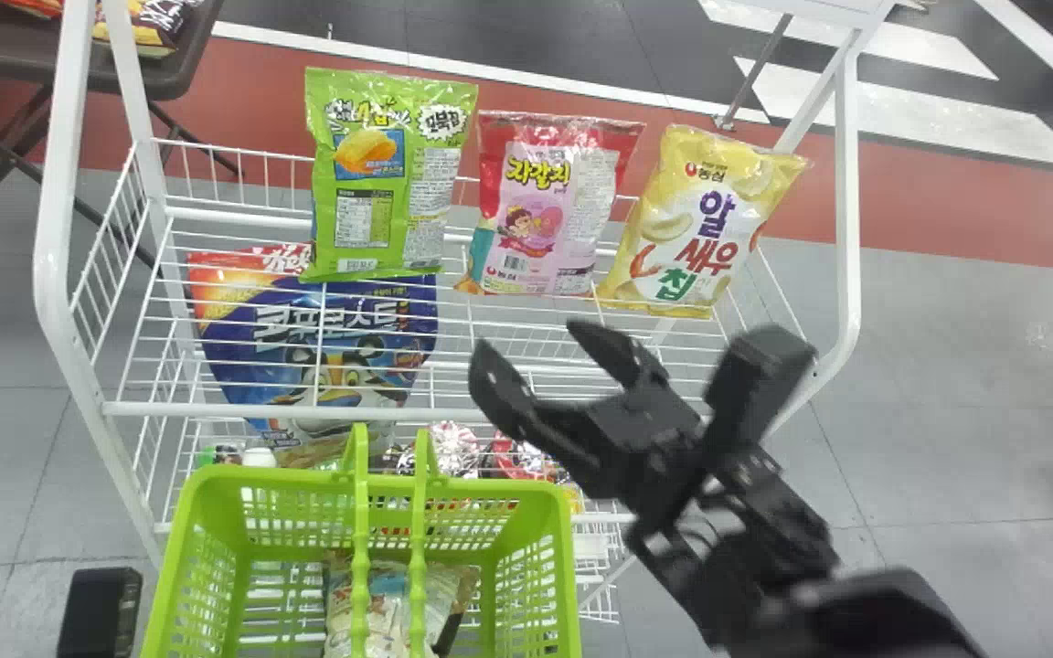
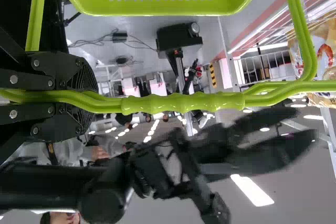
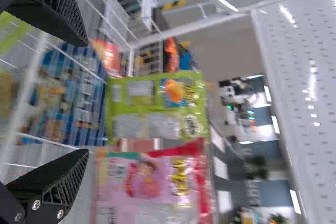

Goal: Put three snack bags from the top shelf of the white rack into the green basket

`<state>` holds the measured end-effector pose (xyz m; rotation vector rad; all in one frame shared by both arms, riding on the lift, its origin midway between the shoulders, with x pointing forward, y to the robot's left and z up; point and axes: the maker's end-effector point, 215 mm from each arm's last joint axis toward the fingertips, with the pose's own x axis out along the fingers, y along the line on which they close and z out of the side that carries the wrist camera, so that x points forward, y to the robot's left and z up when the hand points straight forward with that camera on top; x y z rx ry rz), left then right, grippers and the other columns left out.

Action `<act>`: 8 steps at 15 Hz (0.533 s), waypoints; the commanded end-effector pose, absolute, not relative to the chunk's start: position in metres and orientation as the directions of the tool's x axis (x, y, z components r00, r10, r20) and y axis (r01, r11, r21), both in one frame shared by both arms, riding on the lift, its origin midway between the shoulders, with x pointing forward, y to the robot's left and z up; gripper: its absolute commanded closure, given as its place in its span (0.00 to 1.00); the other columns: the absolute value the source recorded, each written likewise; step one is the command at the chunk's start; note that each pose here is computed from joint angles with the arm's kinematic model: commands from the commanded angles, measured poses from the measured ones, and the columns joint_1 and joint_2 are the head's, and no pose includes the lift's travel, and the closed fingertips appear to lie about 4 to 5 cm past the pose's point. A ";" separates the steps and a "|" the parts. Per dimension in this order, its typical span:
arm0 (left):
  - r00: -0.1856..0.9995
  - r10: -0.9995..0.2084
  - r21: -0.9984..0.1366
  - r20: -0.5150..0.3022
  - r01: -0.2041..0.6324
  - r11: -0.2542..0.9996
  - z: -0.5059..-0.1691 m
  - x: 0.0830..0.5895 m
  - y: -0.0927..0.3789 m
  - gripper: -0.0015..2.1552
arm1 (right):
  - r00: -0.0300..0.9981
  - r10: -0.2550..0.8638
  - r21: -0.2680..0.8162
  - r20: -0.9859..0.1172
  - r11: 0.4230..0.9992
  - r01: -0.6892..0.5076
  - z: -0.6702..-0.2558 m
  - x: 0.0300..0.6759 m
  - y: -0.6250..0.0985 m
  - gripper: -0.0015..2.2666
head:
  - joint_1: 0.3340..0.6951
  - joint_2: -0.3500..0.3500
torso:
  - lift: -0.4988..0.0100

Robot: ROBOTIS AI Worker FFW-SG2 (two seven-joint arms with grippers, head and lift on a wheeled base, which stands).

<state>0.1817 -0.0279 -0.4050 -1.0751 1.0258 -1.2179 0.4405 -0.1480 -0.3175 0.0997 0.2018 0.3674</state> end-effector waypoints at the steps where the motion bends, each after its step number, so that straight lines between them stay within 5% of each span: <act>1: 0.077 -0.997 -0.981 -0.027 0.188 0.041 -0.407 0.181 -0.028 1.00 | 0.917 0.367 0.070 -0.158 0.930 -0.360 -0.316 0.491 -0.112 0.04 | 1.00 0.01 | 0.98; 8: 0.068 -0.997 -0.983 -0.021 0.182 0.034 -0.407 0.180 -0.024 0.99 | 0.944 0.247 -0.117 -0.217 0.954 -0.276 -0.353 0.616 -0.085 0.04 | 1.00 0.27 | 0.98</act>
